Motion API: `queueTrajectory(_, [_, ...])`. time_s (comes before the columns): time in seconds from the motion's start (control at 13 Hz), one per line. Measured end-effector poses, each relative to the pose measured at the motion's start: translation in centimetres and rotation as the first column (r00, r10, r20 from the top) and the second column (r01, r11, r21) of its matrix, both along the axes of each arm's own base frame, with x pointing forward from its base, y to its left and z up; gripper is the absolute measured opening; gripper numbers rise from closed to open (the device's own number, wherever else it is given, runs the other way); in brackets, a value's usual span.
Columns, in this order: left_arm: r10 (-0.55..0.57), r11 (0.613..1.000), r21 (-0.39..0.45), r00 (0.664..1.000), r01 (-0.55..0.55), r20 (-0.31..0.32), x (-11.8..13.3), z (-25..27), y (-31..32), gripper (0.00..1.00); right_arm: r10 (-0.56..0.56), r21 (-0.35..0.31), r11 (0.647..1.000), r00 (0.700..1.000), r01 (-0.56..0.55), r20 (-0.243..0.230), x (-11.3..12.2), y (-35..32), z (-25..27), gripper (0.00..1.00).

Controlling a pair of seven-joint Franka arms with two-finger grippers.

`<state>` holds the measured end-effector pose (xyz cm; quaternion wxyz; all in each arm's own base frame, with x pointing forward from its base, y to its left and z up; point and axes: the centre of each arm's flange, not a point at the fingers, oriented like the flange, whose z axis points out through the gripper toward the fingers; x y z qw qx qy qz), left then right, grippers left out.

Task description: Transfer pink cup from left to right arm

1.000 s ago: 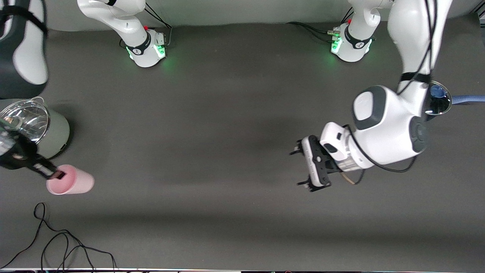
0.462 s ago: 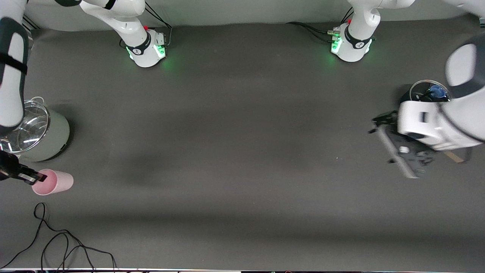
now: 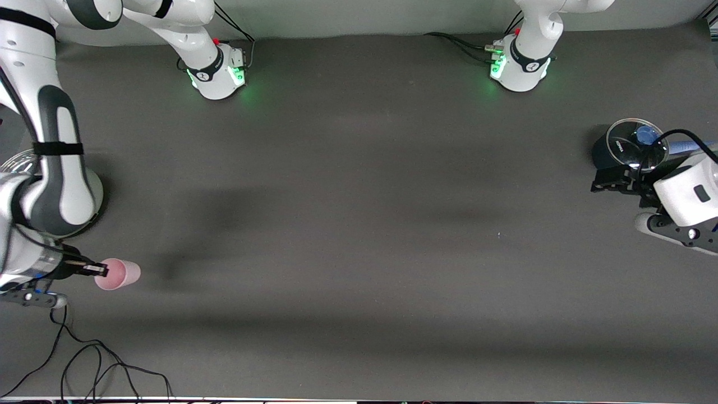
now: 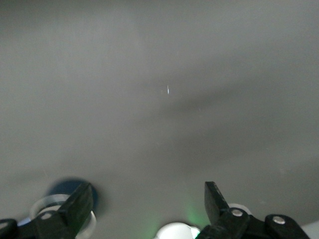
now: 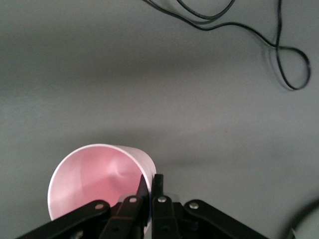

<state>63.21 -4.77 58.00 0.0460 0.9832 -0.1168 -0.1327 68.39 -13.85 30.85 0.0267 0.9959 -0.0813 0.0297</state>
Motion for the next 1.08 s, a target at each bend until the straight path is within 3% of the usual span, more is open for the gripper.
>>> queueTrajectory(0.23, [0.073,0.996,0.062,0.993,-0.067,-0.096,-1.4,-0.8,-2.7,1.0,0.021,-0.004,1.0,1.0,-0.021,0.013,-1.8,0.7,-4.7,0.04])
queueTrajectory(0.54, [0.062,0.991,0.127,0.988,-0.044,-0.145,-2.6,-2.5,-5.5,1.0,0.082,-0.007,0.997,0.997,-0.082,-0.005,-2.2,0.6,-6.7,0.04])
queueTrajectory(0.85, [0.082,0.987,0.152,0.981,-0.055,-0.178,-5.1,-5.7,-3.6,1.0,0.122,-0.017,0.992,0.992,-0.122,0.015,-2.0,0.2,-6.9,0.04])
queueTrajectory(1.08, [0.085,0.99,0.129,0.984,-0.065,-0.158,-8.2,-7.1,-3.6,1.0,0.129,-0.023,0.991,0.991,-0.128,0.033,-1.8,0.2,-6.9,0.31])
